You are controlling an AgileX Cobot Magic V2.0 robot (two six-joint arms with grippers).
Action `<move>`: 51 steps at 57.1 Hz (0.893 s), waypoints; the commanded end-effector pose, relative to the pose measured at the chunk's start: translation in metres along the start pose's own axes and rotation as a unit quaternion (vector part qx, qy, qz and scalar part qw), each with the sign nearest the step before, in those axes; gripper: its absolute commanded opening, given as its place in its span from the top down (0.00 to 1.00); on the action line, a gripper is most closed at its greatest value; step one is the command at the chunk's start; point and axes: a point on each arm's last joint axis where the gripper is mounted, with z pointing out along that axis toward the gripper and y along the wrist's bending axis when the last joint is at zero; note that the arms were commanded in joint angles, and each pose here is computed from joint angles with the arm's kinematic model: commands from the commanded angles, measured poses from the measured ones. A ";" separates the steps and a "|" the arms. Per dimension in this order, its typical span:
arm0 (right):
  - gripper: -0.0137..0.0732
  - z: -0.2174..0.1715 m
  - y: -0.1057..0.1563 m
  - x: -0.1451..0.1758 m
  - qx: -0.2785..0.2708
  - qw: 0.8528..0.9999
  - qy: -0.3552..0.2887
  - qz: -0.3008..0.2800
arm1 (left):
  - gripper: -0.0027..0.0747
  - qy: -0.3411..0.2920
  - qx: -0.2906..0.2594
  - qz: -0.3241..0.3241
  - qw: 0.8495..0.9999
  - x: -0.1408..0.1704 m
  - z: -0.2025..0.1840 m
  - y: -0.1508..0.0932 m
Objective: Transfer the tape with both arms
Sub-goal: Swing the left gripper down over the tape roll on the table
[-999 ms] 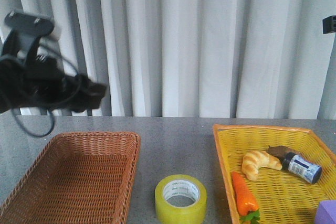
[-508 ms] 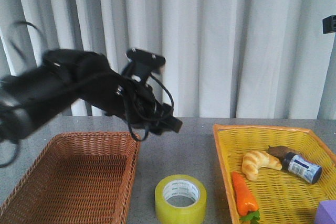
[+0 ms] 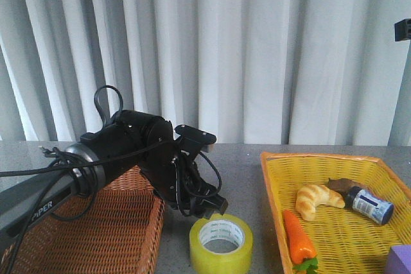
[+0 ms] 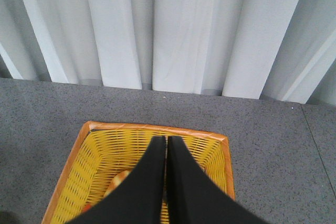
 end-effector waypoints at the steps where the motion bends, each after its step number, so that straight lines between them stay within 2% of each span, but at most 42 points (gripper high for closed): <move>1: 0.85 -0.021 -0.002 -0.013 0.006 0.998 -0.059 -0.001 | 0.38 -0.065 0.015 -0.008 0.998 -0.015 -0.037 -0.008; 21: 0.85 -0.021 -0.002 -0.013 0.006 0.998 -0.059 -0.001 | 0.33 -0.065 0.025 -0.012 0.998 -0.015 -0.035 -0.010; 36: 0.85 -0.021 -0.002 -0.013 0.006 0.998 -0.059 -0.001 | 0.33 -0.021 0.027 -0.013 0.999 -0.007 -0.012 -0.009; 51: 0.85 -0.021 -0.002 -0.013 0.006 0.998 -0.059 -0.001 | 0.33 -0.005 0.027 -0.014 1.000 -0.004 -0.002 -0.008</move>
